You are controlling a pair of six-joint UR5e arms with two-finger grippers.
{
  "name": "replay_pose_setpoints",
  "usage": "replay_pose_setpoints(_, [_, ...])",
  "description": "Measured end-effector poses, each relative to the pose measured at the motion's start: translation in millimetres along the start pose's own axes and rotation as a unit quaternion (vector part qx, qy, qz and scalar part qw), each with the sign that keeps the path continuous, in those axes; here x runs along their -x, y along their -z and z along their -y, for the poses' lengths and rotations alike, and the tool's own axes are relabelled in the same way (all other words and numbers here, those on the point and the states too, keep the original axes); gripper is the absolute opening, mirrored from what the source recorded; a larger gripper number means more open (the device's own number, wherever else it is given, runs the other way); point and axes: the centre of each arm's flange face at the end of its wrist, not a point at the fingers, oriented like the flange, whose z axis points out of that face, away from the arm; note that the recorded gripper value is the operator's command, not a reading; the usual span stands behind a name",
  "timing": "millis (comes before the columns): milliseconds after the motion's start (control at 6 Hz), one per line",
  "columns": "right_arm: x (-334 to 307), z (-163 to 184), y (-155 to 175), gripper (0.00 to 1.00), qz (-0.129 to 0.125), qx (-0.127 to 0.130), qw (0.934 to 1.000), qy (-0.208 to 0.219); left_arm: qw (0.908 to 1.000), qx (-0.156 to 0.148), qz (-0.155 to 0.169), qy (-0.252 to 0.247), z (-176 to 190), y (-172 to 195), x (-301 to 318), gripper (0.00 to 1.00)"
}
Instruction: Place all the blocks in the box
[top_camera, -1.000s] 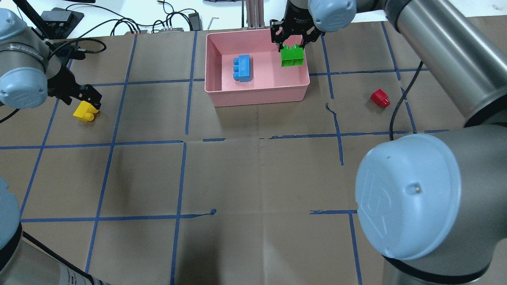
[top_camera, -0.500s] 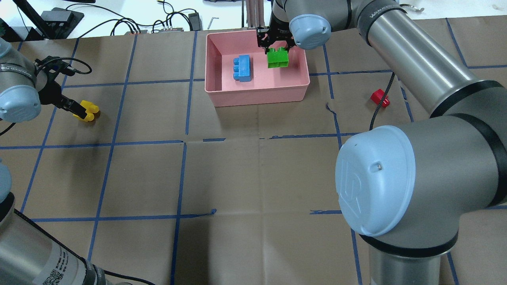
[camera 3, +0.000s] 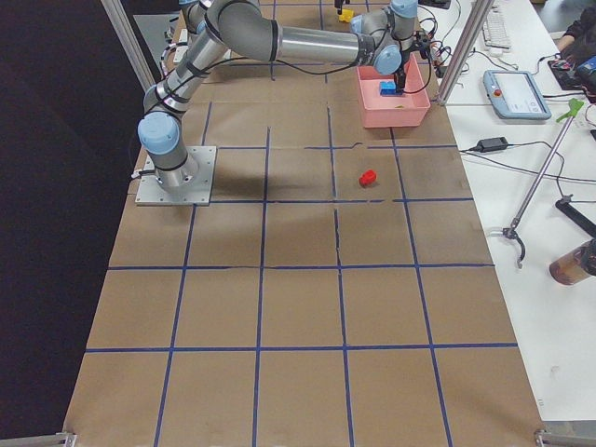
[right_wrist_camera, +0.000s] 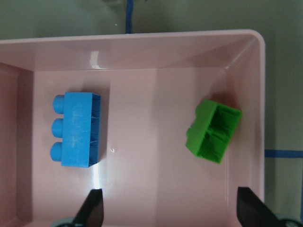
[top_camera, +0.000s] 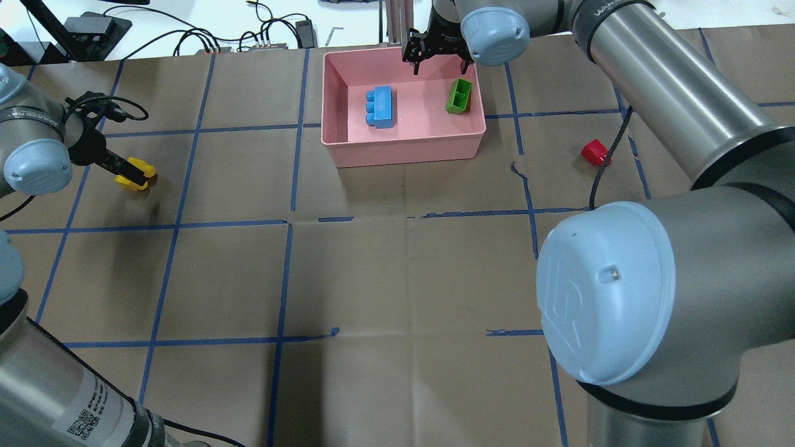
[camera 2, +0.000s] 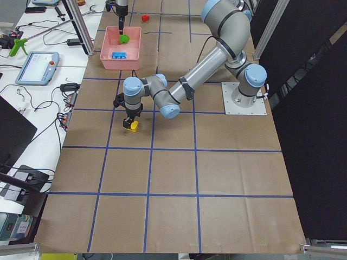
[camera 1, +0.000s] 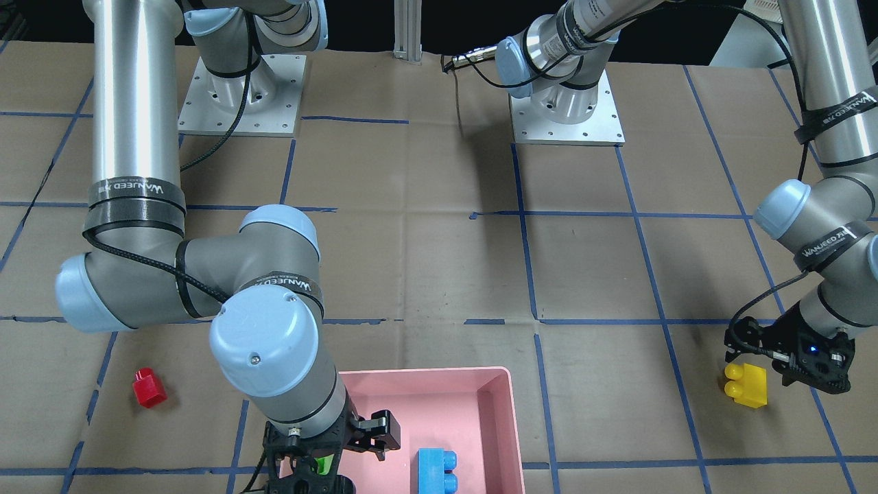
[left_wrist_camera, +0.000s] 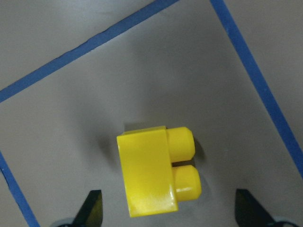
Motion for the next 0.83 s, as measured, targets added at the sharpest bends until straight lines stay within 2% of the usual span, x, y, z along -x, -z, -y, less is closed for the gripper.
replay_pose_setpoints(333, [-58, -10, 45, 1.0, -0.011, 0.056, 0.9984, 0.001, 1.0, 0.002, -0.004, 0.003, 0, -9, 1, 0.97])
replay_pose_setpoints(667, [-159, -14, 68, 0.99, -0.005, 0.098, 0.9922, 0.077, 1.0, -0.003, 0.003, 0.002, 1, -15, 3, 0.95])
replay_pose_setpoints(833, [-215, -21, 66, 0.99, 0.003, 0.11, 0.9871, 0.116, 1.0, -0.005, 0.004, 0.002, 2, -18, 3, 0.86])
